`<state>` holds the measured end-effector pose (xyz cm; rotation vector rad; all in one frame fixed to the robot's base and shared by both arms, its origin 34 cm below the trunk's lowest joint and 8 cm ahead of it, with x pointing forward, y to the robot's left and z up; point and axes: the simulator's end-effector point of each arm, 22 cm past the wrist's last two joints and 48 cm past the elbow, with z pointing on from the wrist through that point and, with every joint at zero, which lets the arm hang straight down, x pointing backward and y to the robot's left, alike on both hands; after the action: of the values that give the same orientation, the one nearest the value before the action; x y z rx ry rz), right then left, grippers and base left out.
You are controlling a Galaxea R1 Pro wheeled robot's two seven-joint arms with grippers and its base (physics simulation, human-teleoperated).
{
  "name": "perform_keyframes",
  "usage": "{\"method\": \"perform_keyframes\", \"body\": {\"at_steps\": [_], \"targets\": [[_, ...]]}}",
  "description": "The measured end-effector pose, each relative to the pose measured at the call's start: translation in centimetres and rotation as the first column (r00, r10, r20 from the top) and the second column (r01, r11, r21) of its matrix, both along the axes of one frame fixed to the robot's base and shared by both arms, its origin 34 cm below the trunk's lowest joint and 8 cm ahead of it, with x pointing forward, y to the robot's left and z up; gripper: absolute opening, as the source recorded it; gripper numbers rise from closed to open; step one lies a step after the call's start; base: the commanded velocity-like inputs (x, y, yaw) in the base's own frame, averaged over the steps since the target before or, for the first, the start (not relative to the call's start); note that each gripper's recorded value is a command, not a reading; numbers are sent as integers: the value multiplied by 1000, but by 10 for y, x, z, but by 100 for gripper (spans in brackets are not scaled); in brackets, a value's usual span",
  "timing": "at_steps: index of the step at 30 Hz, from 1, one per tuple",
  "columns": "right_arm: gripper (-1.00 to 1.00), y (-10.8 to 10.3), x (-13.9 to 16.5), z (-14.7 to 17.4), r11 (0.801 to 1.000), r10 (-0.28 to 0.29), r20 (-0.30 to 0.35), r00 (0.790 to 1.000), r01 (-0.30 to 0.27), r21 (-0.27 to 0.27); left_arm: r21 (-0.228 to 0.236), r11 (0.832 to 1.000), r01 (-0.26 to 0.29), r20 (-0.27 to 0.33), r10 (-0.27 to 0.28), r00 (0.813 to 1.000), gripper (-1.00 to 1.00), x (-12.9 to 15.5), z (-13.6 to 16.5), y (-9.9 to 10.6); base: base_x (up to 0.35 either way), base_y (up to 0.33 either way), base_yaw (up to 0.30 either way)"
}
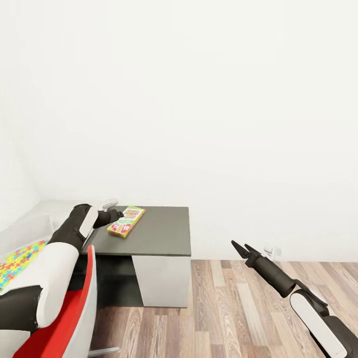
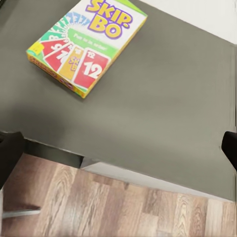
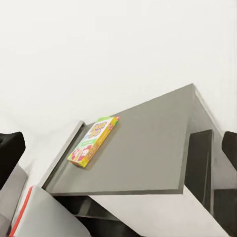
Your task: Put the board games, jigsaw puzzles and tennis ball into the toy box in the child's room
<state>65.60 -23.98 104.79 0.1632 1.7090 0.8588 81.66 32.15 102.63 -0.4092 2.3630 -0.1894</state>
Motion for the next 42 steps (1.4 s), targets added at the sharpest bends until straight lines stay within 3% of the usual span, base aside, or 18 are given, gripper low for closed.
{"method": "perform_keyframes", "body": {"at_steps": [12, 21, 27, 29, 42], "targets": [[100, -2, 1, -3, 1000, -9, -8, 1000, 9, -3, -8, 1000, 21, -4, -21, 1000, 100, 1, -2, -21, 67, -152, 16], [100, -5, 1, -7, 1000, -17, -17, 1000, 17, -6, 2, 1000, 11, -4, -11, 1000, 100, 0, 0, -20, 3, -213, 66], [100, -6, 0, -7, 1000, -17, -13, 1000, 17, -6, 18, 1000, -17, 37, 16, 999, 100, 7, 6, -13, 64, 28, 12], [100, -6, 1, -7, 1000, -17, -14, 1000, 17, -7, 50, 997, -55, 36, 53, 998, 100, 6, 5, -3, 116, 27, 1], [100, -7, 1, -8, 1000, -20, -17, 1000, 20, -8, 74, 994, -77, 26, 75, 997, 100, 4, 3, -1, 29, 4, 0]]}}
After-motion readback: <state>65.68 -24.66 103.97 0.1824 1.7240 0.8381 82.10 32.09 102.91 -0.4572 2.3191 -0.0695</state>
